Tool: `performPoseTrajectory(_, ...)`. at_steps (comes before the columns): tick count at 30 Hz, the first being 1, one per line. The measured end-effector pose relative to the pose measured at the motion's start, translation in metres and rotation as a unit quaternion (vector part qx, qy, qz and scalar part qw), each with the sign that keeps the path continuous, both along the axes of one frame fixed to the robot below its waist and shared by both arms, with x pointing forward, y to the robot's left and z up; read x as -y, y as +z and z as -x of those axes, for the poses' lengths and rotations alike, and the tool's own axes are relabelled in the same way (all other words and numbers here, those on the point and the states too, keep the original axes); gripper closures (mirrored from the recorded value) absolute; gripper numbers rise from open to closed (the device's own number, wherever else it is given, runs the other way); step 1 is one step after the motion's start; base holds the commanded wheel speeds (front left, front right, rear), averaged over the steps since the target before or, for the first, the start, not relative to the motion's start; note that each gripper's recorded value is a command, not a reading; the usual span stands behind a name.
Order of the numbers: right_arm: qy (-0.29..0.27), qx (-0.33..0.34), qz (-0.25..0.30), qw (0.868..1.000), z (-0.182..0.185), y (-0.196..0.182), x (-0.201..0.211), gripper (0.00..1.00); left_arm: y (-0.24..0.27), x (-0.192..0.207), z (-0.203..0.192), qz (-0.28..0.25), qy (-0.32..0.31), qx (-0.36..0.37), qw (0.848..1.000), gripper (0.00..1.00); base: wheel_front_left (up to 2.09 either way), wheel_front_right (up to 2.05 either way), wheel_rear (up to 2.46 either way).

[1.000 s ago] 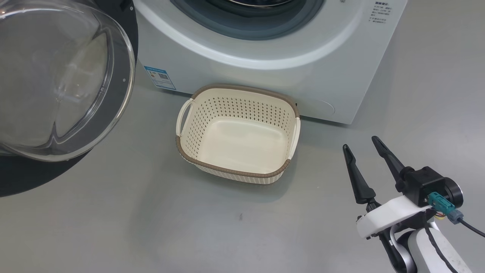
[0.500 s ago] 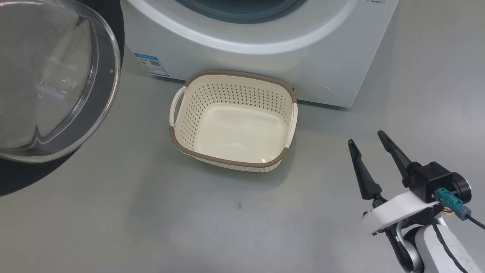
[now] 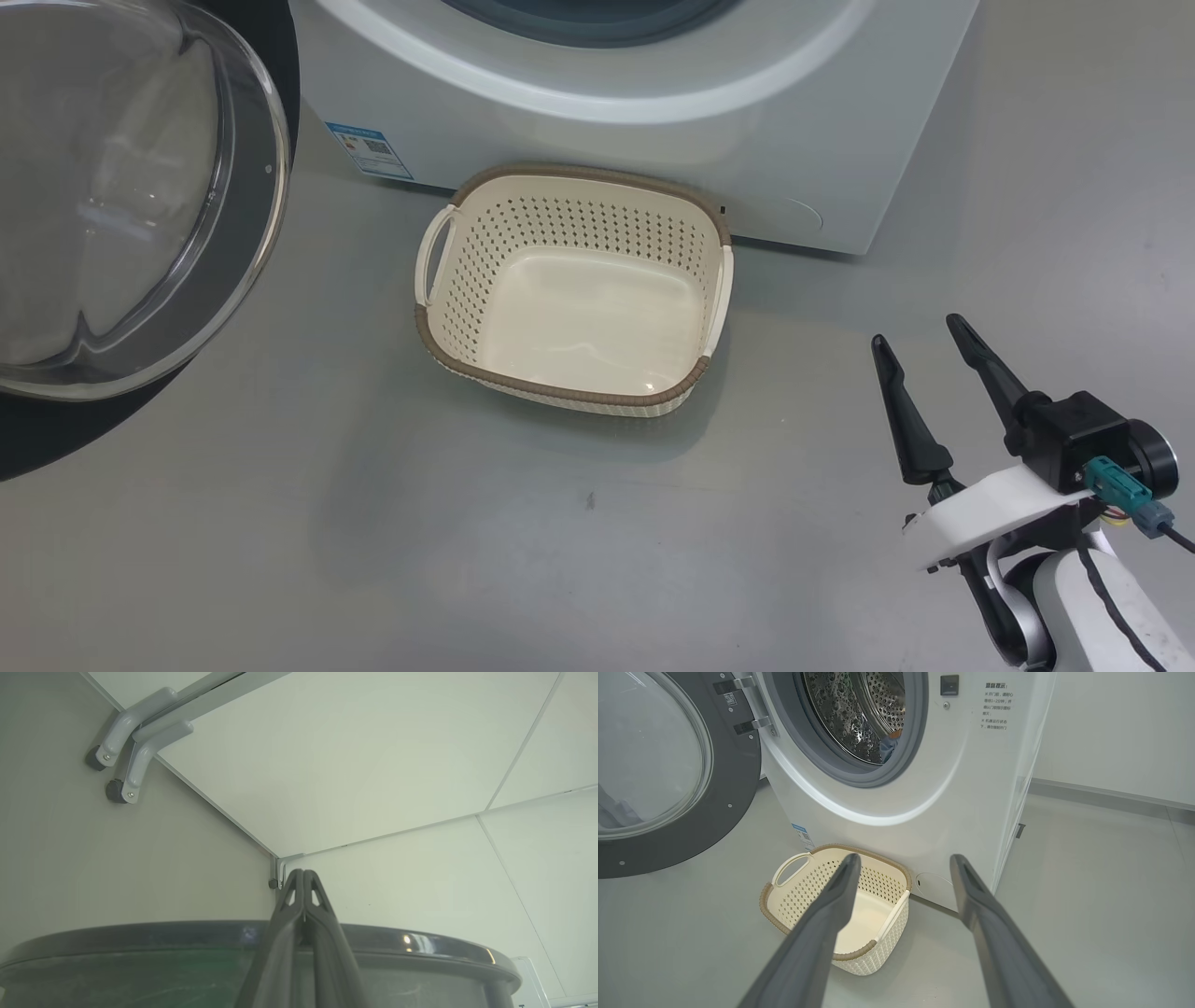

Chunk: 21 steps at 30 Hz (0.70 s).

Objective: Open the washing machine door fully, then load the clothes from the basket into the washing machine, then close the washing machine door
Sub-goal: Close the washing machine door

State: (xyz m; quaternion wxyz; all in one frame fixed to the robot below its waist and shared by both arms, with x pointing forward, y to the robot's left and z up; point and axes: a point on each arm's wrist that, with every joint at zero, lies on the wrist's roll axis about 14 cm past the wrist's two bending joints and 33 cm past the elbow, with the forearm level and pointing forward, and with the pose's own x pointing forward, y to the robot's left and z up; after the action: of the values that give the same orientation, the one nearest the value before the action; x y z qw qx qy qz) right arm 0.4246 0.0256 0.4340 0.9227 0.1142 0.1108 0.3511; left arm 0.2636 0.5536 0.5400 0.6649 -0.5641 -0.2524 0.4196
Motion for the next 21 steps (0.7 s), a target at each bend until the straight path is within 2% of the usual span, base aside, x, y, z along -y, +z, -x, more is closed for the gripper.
performPoseTrajectory(6,0.0,0.001,0.001,1.0,-0.001,0.0,0.001,0.0,-0.001,0.001,-0.004,0.003,-0.011,0.003,1.0,1.0,0.0,0.0,0.0)
performPoseTrajectory(21,0.006,-0.007,0.001,1.0,-0.001,-0.001,-0.002,0.0,0.001,0.007,-0.013,0.008,-0.097,-0.026,0.995,1.0,0.0,0.0,0.0)
